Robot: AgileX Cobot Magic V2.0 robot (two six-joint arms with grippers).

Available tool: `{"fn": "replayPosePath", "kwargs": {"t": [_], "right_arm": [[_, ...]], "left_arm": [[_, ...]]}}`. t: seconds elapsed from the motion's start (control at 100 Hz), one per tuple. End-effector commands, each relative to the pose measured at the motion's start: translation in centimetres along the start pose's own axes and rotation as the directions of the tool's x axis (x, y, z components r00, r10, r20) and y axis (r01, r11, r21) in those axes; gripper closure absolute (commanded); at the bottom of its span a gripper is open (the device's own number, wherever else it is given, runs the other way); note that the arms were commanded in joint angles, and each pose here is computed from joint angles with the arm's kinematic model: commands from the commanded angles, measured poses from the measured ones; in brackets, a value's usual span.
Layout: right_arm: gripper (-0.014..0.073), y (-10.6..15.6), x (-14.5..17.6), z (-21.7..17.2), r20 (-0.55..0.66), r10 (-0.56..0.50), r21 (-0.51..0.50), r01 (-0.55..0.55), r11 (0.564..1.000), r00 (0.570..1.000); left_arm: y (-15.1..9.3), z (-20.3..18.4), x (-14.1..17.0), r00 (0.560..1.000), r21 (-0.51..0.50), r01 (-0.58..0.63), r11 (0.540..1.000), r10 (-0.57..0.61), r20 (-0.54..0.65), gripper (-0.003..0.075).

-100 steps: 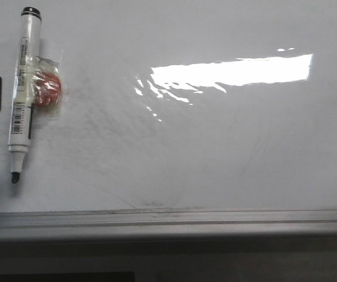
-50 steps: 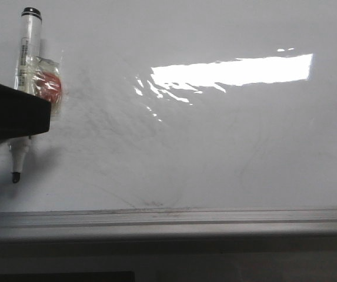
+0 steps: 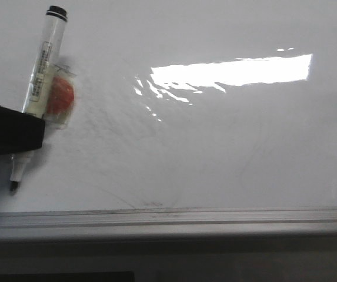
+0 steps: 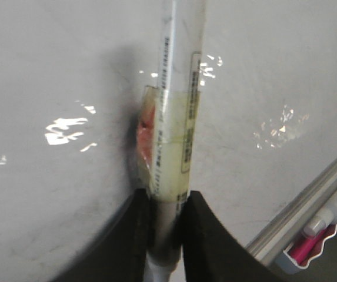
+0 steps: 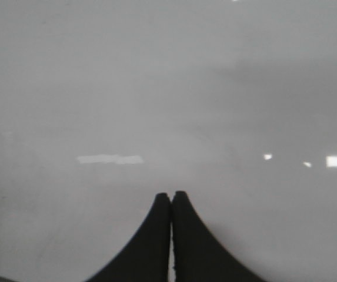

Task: Write number 9 on whiteboard

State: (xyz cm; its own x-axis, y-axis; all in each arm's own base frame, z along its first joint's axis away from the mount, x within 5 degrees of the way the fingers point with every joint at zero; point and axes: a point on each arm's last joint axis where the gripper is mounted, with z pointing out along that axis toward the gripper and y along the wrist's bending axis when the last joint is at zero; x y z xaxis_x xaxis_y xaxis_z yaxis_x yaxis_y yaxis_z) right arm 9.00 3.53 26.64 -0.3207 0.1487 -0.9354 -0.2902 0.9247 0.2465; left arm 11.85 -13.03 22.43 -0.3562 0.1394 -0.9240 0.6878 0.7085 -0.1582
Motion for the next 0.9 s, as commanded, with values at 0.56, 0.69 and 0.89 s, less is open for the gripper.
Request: {"fn": "replayPosePath", "kwargs": {"t": [0.56,0.69,0.89], "right_arm": [[0.0252,11.0,-6.7,4.9,-0.151,-0.273,-0.396,0.194,0.898,0.950],[0.0252,13.3,-6.8,5.9,-0.173,-0.309,-0.446,0.206,0.871,0.935],[0.0252,15.6,-7.4,8.0,-0.216,-0.295,-0.455,0.172,0.874,0.931]], "left_arm": [[-1.8,-0.1,-2.8,0.822,0.100,-0.566,0.818,0.552,0.139,0.0741],[-1.8,-0.1,-2.7,0.810,0.102,-0.584,0.806,0.570,0.134,0.0741],[-1.8,-0.1,-2.7,0.810,0.102,-0.584,0.806,0.570,0.134,0.0741]]}}
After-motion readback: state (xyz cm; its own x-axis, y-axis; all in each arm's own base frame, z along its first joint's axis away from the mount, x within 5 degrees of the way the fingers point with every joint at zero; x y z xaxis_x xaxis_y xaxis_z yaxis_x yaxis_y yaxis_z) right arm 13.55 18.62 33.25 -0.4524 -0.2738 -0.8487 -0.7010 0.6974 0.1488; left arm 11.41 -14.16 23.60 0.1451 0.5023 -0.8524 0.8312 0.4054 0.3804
